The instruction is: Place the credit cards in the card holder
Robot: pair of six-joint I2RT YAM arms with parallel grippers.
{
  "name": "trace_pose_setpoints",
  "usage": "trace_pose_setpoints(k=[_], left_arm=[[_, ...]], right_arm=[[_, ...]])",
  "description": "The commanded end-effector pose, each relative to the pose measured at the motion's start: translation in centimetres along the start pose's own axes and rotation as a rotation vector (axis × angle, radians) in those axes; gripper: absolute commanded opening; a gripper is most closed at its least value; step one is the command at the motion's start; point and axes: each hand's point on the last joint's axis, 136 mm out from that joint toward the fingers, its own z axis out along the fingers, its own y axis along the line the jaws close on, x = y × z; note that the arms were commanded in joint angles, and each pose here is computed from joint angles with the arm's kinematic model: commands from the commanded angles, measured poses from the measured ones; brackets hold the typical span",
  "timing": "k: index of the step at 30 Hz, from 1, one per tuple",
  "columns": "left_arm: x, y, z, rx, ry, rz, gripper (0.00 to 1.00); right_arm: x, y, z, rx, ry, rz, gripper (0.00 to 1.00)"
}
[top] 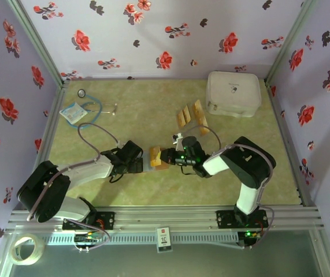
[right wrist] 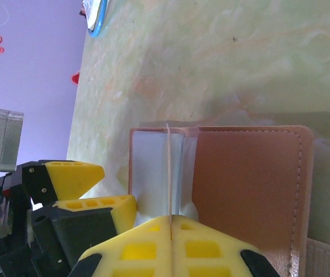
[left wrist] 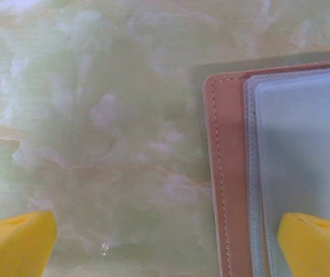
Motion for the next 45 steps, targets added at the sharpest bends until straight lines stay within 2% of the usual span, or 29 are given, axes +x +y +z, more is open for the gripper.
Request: trace_pose_setpoints(k=[1, 28, 45], left_arm=[[2.3, 2.4, 1.0, -0.107, 0.059, 0.035, 1.00], [2.5, 2.5, 1.0, -0.107, 0.060, 0.034, 1.00], [2.4, 2.5, 0.8, -0.106, 0.057, 0.034, 1.00]], right_arm=[[-0.2, 1.2, 0.7, -0.051, 0.002, -0.005, 0.00], [0.5, 1.1, 1.5, -0.091, 0.020, 0.038, 0.00], [1.0, -0.5, 0.8, -0.058, 0.004, 0.048, 0.00]])
